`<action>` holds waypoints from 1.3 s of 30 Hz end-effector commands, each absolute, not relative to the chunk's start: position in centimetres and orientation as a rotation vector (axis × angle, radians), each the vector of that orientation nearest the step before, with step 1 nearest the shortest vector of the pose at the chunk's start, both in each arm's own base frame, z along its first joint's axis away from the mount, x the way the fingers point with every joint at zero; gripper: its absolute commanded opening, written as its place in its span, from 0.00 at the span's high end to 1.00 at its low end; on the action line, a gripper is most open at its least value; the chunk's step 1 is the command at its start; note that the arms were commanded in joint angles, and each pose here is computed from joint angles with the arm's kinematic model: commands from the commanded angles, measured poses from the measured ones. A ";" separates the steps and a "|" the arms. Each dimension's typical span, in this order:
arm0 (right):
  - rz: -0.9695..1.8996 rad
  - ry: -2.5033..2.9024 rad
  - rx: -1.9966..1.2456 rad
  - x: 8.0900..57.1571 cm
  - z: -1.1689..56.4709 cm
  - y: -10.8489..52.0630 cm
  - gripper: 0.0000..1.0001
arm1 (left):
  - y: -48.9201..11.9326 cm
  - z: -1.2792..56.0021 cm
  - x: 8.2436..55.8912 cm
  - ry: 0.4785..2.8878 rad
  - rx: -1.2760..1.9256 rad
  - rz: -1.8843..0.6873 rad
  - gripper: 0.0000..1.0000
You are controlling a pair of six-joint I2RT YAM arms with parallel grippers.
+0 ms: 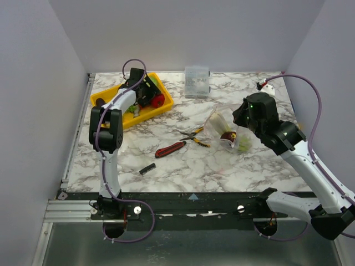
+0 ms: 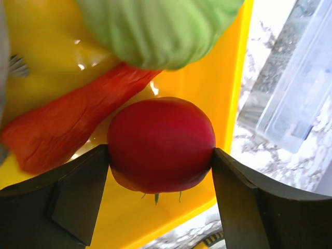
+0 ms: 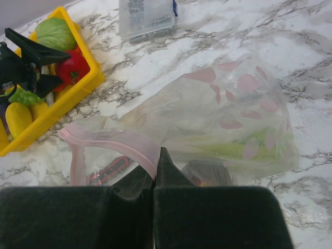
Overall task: Place the food in the zip-top bag and seal the zipper
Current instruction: Pick up the fake vegetable from the bin, then place the fake vegetable in the zipper food storage bag.
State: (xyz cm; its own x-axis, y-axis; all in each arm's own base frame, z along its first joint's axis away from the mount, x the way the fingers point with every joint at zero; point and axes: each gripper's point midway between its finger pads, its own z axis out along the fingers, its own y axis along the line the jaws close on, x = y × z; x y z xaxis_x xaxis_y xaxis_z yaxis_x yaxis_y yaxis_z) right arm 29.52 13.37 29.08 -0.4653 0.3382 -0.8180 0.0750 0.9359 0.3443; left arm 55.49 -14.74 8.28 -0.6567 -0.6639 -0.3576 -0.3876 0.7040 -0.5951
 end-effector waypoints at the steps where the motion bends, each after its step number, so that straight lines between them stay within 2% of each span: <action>1: 0.347 1.992 0.332 29.3 30.6 13.1 1.00 | -14.8 13.3 53.5 2.256 -0.674 -0.680 0.68; 5: 0.350 1.985 0.337 29.3 30.7 13.0 1.00 | -14.6 17.6 51.2 2.183 -0.616 -0.716 0.73; 10: 0.344 1.978 0.354 29.5 30.8 12.9 1.00 | -17.8 22.1 46.7 2.114 -0.532 -0.994 0.78; 17: 0.432 1.988 0.430 29.6 30.7 14.0 1.00 | -24.4 29.9 37.2 1.919 -0.128 -1.444 0.86; 22: 0.512 1.986 0.483 29.9 30.8 15.1 1.00 | -28.6 35.6 29.8 1.777 0.167 -1.593 0.88; 25: 0.546 1.975 0.508 30.0 30.8 15.5 1.00 | -31.0 36.9 26.9 1.770 0.298 -1.685 0.88; 29: 0.575 1.943 0.552 30.0 30.9 15.4 1.00 | -32.8 37.7 25.0 1.754 0.380 -1.691 0.88; 39: 0.735 1.828 0.712 28.1 32.7 14.5 1.00 | -34.9 35.7 25.0 1.815 0.347 -1.405 0.84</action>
State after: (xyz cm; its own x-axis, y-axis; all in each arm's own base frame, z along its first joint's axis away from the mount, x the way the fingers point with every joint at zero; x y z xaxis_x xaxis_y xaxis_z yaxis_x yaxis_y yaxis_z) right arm 28.74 14.54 29.89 -0.4037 0.6380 -0.6558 0.1702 0.7566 0.6313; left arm 23.61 -35.35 36.10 -0.7172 -0.2076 -0.6653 0.6302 0.2144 -0.7463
